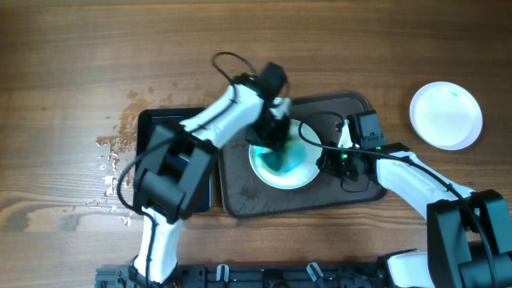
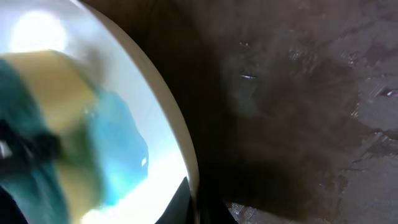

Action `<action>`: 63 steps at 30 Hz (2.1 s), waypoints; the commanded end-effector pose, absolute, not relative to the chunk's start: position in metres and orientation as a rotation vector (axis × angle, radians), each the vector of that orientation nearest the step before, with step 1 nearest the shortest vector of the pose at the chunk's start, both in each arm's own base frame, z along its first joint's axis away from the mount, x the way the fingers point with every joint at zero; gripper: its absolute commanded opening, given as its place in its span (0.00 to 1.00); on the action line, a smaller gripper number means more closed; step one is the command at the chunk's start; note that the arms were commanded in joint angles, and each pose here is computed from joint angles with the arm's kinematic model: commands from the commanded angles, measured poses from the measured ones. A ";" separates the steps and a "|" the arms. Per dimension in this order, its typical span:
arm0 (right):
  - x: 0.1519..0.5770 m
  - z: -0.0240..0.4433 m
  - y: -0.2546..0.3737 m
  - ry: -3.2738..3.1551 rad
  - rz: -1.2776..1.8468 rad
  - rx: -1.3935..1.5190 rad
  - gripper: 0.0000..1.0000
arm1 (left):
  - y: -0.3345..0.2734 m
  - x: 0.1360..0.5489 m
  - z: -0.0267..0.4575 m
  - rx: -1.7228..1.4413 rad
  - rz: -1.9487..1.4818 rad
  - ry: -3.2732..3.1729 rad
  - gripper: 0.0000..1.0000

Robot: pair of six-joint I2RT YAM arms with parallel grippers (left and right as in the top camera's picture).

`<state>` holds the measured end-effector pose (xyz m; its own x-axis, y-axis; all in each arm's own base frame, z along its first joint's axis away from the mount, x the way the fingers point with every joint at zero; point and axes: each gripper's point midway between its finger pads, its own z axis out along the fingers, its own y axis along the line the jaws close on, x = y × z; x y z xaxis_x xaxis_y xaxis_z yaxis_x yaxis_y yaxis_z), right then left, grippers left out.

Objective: Clean dirty plates on tray and stack at the side
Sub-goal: 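Scrub the plate surface with the sponge while the right gripper holds it, then lift the sponge away left and raise the plate with the right gripper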

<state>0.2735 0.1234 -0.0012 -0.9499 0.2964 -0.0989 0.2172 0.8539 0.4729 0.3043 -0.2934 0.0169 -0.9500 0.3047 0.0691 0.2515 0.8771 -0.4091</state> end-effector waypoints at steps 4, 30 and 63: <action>0.270 -0.010 0.115 2.884 0.625 0.388 0.05 | -0.369 0.245 0.031 -0.634 0.933 -2.672 0.04; 0.267 -0.011 0.114 2.897 0.619 0.386 0.05 | -0.225 0.333 0.007 -0.161 0.547 -2.910 0.04; 0.312 0.056 0.123 2.851 0.533 -0.015 0.05 | -0.023 0.366 0.178 0.496 -0.219 -3.438 0.04</action>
<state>0.2814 0.1189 0.0259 -0.9842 0.1278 -0.1225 0.0704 0.9174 0.3917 0.3624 -0.0542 0.1766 -0.9275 -0.1832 -0.3259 -0.2035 0.9786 0.0290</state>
